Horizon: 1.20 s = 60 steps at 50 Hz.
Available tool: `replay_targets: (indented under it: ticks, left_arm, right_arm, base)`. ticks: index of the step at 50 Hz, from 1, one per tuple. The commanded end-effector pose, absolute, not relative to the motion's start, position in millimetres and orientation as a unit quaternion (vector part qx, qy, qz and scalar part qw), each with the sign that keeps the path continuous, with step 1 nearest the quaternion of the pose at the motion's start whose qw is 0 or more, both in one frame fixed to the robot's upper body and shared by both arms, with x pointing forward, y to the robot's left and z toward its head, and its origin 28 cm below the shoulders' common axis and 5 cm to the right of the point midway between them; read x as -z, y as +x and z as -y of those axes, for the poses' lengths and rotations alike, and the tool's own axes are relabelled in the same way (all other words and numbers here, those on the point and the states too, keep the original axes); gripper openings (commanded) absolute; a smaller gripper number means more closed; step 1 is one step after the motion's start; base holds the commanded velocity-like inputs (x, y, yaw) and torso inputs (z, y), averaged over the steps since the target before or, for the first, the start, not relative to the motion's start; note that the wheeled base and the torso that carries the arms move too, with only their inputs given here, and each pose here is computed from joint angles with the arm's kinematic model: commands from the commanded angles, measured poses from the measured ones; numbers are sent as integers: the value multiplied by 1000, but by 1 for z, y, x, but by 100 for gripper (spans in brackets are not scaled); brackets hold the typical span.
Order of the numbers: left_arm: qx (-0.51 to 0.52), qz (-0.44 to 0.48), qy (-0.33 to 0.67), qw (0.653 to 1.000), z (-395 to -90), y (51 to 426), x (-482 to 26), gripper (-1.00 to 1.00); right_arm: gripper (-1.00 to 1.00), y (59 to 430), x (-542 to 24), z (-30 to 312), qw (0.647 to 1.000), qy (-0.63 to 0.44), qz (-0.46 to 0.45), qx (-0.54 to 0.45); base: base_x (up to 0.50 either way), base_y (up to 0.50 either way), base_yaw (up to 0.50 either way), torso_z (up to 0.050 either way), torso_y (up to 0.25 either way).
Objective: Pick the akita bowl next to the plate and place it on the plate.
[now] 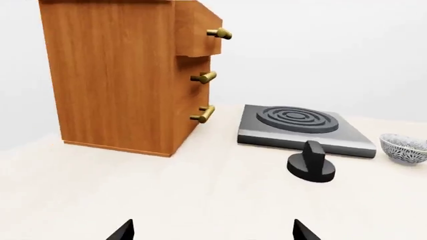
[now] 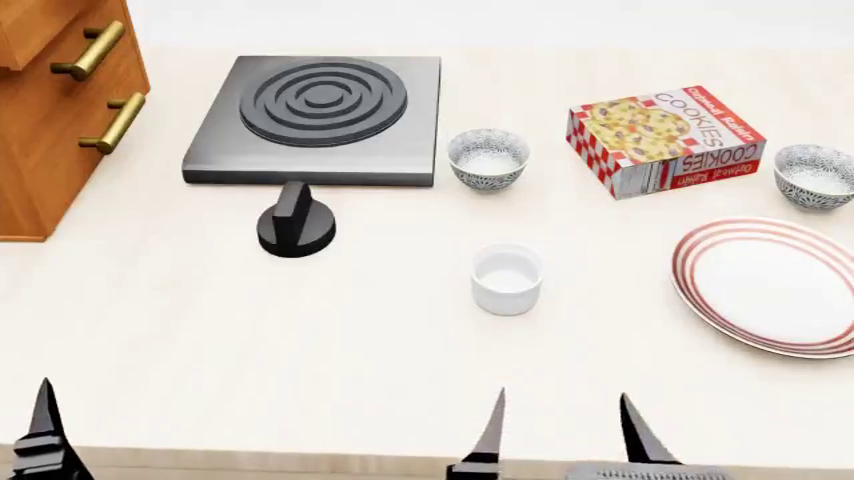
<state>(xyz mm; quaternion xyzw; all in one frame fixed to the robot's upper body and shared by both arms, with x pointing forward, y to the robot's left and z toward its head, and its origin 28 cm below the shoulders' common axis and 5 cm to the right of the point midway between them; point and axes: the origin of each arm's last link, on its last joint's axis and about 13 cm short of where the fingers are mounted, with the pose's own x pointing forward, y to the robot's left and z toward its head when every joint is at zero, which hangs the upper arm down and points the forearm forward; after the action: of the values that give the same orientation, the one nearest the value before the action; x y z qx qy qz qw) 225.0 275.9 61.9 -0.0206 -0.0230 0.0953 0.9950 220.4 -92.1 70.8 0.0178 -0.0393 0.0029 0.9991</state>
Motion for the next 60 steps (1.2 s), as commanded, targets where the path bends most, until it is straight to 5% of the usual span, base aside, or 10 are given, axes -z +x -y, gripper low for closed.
replay_targets:
  ticks: [1, 13, 60]
  left_arm:
    - [-133, 16, -30, 991, -298, 228, -54, 100]
    - [-134, 19, -36, 990, -298, 228, -53, 100]
    - [-137, 13, -28, 990, -297, 229, -52, 100]
  right_arm:
    - [100, 221, -129, 91, 996, 21, 81, -14]
    - [100, 219, -180, 95, 989, 5, 147, -29]
    - [100, 223, -172, 103, 991, 31, 128, -10]
  base:
    - [0, 0, 0, 0, 0]
    - [0, 0, 0, 0, 0]
    - [0, -332, 0, 0, 0]
